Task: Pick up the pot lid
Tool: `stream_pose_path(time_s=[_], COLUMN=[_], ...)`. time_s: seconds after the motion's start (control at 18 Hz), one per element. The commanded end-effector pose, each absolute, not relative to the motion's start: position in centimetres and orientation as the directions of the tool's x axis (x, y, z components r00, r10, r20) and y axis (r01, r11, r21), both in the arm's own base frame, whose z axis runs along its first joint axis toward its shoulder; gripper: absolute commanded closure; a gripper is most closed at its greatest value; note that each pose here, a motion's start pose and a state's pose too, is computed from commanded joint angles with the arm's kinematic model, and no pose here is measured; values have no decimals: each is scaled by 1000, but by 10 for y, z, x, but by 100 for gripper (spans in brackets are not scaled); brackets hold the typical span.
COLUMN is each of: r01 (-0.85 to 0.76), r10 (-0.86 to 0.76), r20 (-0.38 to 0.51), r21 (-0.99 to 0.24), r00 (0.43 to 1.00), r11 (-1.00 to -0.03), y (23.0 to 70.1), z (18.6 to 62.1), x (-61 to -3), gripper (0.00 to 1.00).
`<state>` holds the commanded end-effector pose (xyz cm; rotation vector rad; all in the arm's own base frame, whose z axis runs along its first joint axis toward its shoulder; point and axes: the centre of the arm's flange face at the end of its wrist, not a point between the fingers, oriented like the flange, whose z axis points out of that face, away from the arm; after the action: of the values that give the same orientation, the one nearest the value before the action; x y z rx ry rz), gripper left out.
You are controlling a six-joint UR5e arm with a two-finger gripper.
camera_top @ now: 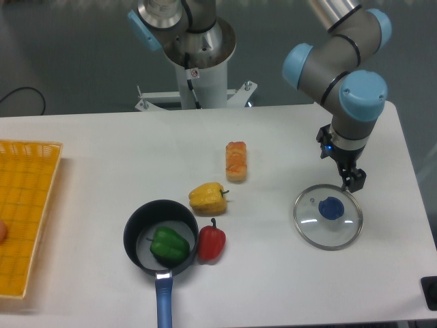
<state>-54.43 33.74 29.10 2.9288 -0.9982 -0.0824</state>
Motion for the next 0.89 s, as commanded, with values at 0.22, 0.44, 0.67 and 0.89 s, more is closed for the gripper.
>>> stream_pose_path(time_s=[0.22, 0.44, 0.67, 0.89], r01=[-499, -480, -473, -472], r10=[-500, -477, -471, -471], r20=[-67, -91, -67, -30], r21=[36, -14, -21, -32], r00=[863, 874, 880, 882], r11=[-866, -877, -881, -881], y=[336, 329, 334, 344], z=[295, 290, 269, 241], x=[-552, -560, -570, -574], gripper=[0, 0, 0, 0])
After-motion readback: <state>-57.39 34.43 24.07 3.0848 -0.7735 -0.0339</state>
